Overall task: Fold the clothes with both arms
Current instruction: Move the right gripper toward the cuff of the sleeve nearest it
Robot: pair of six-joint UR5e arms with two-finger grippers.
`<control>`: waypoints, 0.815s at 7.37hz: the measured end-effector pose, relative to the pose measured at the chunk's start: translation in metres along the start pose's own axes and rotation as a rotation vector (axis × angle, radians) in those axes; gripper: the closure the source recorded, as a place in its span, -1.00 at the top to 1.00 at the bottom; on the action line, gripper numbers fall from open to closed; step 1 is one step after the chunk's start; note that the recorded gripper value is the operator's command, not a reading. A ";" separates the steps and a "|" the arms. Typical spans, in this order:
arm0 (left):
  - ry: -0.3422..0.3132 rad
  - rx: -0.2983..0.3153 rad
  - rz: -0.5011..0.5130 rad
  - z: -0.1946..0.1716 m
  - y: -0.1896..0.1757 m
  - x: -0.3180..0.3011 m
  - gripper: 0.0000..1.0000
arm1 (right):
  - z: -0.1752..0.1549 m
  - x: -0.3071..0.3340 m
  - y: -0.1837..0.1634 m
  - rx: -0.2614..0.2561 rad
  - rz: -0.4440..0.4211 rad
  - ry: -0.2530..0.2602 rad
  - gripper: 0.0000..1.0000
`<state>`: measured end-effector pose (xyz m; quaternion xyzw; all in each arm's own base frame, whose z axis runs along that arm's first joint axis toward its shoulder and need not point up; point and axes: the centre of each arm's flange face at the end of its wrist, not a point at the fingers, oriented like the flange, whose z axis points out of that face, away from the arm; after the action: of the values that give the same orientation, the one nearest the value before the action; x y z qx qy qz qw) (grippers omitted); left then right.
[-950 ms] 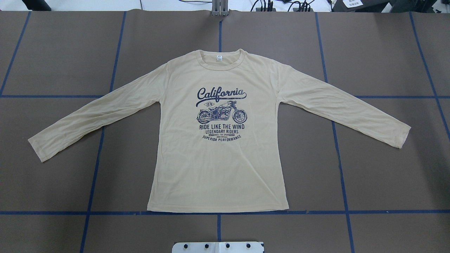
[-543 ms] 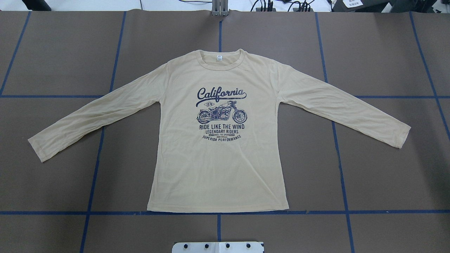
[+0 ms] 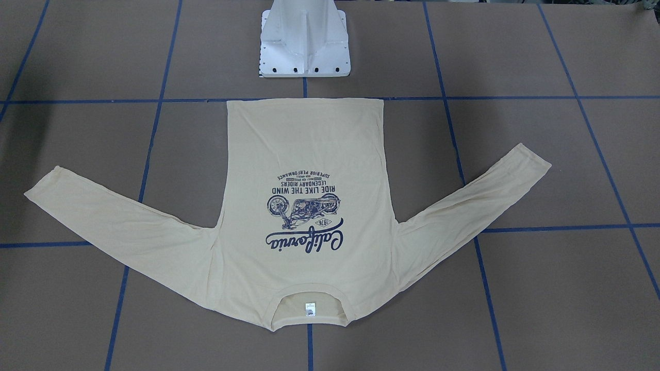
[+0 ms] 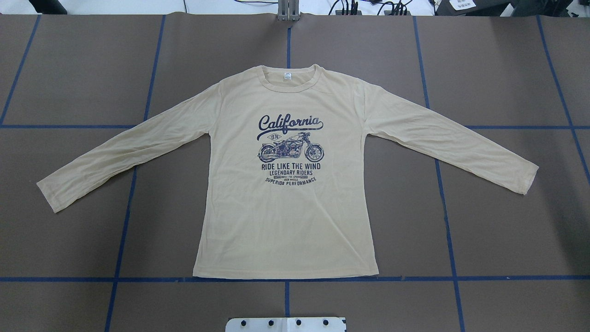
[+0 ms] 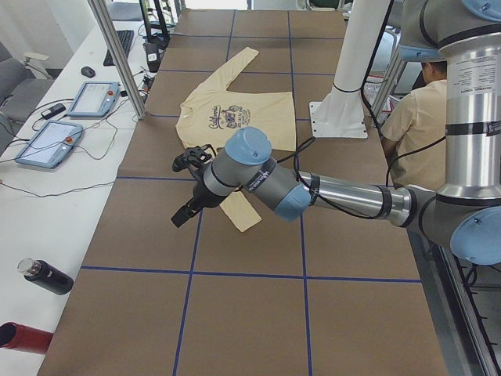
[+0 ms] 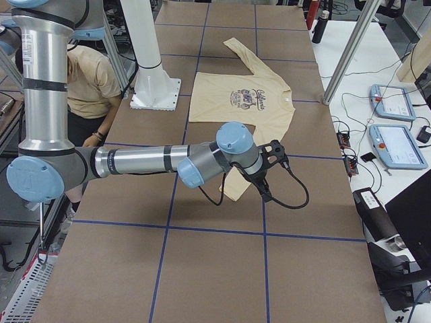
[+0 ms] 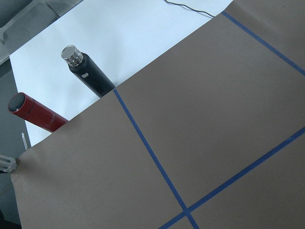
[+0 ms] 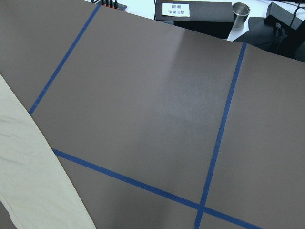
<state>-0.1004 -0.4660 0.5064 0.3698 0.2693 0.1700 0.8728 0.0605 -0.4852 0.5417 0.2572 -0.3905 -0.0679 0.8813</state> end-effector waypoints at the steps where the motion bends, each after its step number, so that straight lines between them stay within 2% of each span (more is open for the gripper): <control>1: 0.000 0.007 0.006 -0.001 -0.001 0.000 1.00 | 0.014 -0.020 0.000 0.003 0.067 -0.032 0.98; 2: -0.001 0.012 0.011 -0.001 -0.001 0.001 1.00 | 0.039 -0.047 0.006 0.001 0.145 -0.052 0.99; 3: 0.000 0.014 0.012 -0.002 -0.001 0.001 1.00 | 0.070 -0.077 0.018 -0.002 0.206 -0.046 1.00; 4: 0.000 0.014 0.012 -0.002 0.000 0.002 1.00 | 0.102 -0.103 0.038 -0.021 0.232 -0.021 1.00; 6: 0.000 0.016 0.014 -0.002 0.001 0.002 1.00 | 0.144 -0.128 0.093 -0.089 0.206 0.056 1.00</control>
<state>-0.0997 -0.4634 0.5052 0.3787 0.2681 0.1742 0.8686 -0.1388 -0.4216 0.5865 0.1780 -0.3865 0.0128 0.9049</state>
